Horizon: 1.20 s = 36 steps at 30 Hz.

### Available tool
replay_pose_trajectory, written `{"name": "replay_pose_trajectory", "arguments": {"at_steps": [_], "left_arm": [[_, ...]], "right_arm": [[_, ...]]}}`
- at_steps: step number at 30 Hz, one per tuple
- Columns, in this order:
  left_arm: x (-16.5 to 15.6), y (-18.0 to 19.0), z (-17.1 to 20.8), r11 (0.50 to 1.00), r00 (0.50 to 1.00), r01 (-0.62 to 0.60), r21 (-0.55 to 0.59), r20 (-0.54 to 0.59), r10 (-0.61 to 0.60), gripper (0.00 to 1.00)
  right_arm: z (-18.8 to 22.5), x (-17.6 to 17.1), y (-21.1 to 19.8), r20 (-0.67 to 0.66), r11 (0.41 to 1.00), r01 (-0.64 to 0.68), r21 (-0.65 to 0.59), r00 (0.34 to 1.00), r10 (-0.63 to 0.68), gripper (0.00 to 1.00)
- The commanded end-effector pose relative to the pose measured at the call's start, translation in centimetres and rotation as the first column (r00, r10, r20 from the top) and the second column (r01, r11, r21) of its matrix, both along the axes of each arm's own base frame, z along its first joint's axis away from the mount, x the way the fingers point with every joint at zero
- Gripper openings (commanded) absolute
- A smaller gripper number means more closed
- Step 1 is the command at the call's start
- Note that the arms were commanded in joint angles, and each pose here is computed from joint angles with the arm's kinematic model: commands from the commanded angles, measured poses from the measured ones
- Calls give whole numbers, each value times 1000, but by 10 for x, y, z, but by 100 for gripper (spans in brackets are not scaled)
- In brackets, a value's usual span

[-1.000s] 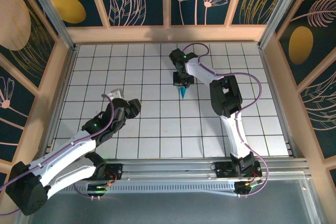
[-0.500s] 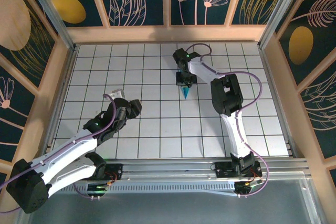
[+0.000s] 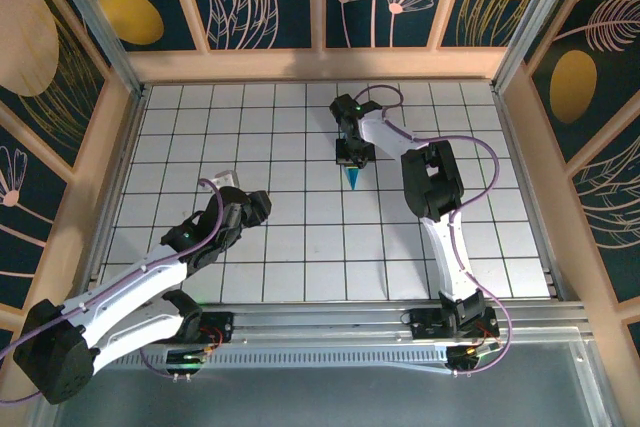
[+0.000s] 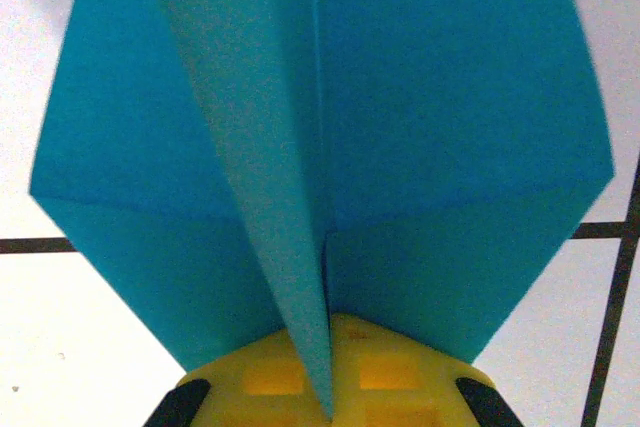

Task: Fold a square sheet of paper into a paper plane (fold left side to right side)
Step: Place the paper plane at the top-center of the table.

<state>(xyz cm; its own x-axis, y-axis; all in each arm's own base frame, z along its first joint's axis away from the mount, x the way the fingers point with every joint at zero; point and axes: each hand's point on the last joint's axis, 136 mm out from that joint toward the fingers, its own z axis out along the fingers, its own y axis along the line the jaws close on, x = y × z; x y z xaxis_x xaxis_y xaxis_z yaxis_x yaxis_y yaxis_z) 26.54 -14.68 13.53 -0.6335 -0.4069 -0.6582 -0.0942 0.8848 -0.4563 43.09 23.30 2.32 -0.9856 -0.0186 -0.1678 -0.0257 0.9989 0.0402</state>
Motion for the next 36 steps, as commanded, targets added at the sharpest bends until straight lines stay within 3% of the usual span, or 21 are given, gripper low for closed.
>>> {"name": "replay_pose_trajectory", "arguments": {"at_steps": [1,36], "left_arm": [[4,-5,10,1000,1000,7,-25,15,-6,68],[4,-7,11,999,1000,9,-49,18,-8,70]], "right_arm": [[-11,-7,-6,-36,1000,-9,-10,999,8,3],[-15,-12,-10,-41,1000,-3,0,999,3,14]]}}
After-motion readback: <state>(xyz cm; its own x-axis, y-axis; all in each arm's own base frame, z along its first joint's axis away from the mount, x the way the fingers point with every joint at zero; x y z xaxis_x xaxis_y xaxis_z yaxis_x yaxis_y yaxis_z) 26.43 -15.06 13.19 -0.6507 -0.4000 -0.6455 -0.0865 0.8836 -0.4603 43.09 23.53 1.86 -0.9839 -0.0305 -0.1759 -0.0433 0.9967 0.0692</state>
